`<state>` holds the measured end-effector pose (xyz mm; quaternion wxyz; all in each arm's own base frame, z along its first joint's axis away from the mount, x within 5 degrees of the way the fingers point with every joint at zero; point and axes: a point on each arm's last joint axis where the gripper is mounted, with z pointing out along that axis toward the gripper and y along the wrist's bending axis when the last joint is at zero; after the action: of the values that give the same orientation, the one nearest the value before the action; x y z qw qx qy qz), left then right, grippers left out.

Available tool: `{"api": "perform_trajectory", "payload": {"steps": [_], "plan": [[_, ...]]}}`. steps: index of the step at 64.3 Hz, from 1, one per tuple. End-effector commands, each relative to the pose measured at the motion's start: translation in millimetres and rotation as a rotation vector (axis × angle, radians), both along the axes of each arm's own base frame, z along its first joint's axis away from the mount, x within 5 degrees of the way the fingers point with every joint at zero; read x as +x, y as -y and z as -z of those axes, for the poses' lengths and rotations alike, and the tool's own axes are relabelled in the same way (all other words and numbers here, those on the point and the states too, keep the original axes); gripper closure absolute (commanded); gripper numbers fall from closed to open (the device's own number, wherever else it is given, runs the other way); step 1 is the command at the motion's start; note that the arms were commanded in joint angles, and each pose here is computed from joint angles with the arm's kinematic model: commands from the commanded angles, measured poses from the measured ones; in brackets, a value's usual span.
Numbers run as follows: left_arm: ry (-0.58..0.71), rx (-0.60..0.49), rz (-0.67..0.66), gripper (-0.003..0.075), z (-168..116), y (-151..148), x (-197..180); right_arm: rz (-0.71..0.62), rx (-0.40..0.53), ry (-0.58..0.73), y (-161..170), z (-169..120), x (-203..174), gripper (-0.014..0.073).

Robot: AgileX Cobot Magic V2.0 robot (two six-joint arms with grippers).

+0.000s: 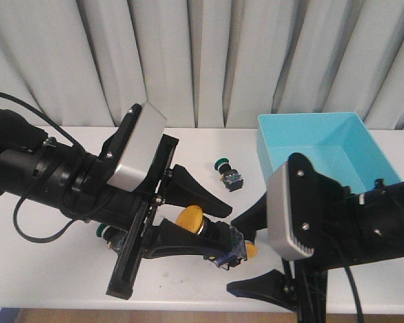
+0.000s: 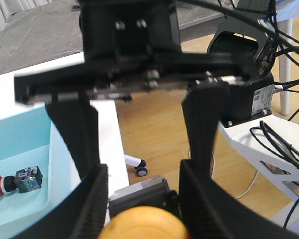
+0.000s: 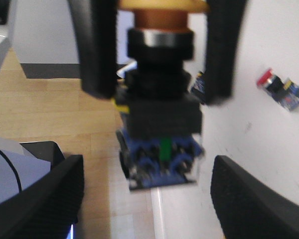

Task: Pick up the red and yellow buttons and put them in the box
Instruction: 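Grasp the yellow button with the right gripper, then open the left gripper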

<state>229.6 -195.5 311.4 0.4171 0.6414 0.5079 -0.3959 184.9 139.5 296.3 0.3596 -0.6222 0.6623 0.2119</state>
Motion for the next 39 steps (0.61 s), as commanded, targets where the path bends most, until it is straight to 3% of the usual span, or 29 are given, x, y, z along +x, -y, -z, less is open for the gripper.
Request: {"api": "perform_trajectory", "payload": {"steps": [1, 20, 39], "plan": [[0.008, -0.107, 0.004, 0.0584, -23.0, 1.2, -5.7, 0.003, 0.079, 0.045, -8.4, -11.1, 3.8, 0.0067], [0.008, -0.107, 0.004, 0.0584, -23.0, 1.2, -5.7, 0.013, 0.138, 0.037, -15.5, -8.1, 11.6, 0.0105], [0.009, -0.106, 0.003, 0.0584, -23.0, 1.2, -5.6, 0.000, 0.137, 0.049, -15.6, -8.3, 11.3, 0.0277]]}}
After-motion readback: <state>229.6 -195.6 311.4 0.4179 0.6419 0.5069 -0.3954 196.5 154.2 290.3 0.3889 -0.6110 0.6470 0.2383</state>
